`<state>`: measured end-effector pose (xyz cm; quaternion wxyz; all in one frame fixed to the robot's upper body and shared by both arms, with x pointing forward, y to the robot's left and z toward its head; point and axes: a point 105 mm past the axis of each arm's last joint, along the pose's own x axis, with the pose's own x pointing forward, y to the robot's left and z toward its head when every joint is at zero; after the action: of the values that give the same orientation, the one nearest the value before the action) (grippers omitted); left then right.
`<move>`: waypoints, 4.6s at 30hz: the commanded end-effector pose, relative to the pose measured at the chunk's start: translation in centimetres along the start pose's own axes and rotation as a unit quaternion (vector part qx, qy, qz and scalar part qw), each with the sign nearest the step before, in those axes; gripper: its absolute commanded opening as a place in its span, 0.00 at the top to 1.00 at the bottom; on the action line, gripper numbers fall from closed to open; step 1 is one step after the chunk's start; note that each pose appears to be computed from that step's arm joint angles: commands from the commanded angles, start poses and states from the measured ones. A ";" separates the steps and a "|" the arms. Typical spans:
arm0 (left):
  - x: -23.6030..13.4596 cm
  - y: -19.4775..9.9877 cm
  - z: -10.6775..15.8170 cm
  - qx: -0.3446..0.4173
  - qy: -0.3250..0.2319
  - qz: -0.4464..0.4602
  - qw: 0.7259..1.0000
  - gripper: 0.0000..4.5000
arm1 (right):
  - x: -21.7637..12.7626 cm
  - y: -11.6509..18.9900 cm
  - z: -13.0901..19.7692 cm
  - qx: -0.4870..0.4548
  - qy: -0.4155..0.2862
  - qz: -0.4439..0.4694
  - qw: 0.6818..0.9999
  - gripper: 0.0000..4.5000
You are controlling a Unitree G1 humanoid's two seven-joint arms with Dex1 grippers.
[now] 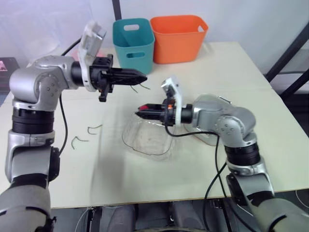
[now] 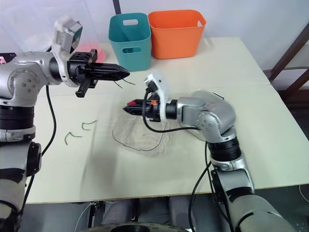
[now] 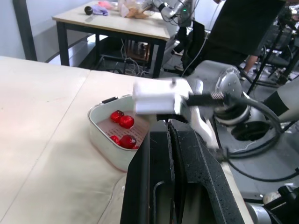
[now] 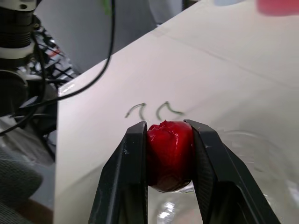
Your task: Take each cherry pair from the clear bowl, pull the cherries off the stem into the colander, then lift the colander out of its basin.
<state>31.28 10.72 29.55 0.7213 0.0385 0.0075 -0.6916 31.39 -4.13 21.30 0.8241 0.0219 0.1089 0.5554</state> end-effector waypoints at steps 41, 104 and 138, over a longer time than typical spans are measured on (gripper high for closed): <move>-10.2 2.2 -5.7 -0.119 -0.011 0.269 0.956 1.00 | -3.4 4.7 5.2 -0.165 -0.009 0.082 0.983 0.01; -3.5 -3.9 -4.2 0.081 0.139 0.078 0.984 0.01 | -14.5 -2.2 0.8 -0.117 0.240 -0.148 0.952 0.00; 1.7 -7.3 -4.8 0.140 0.137 -0.010 0.981 0.00 | -11.7 -3.3 -5.2 -0.096 0.324 -0.180 0.924 0.95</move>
<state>24.73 9.16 23.61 0.6978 0.2250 0.0253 -0.6796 28.94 -17.17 16.45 0.8251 -0.2475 0.3421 0.3753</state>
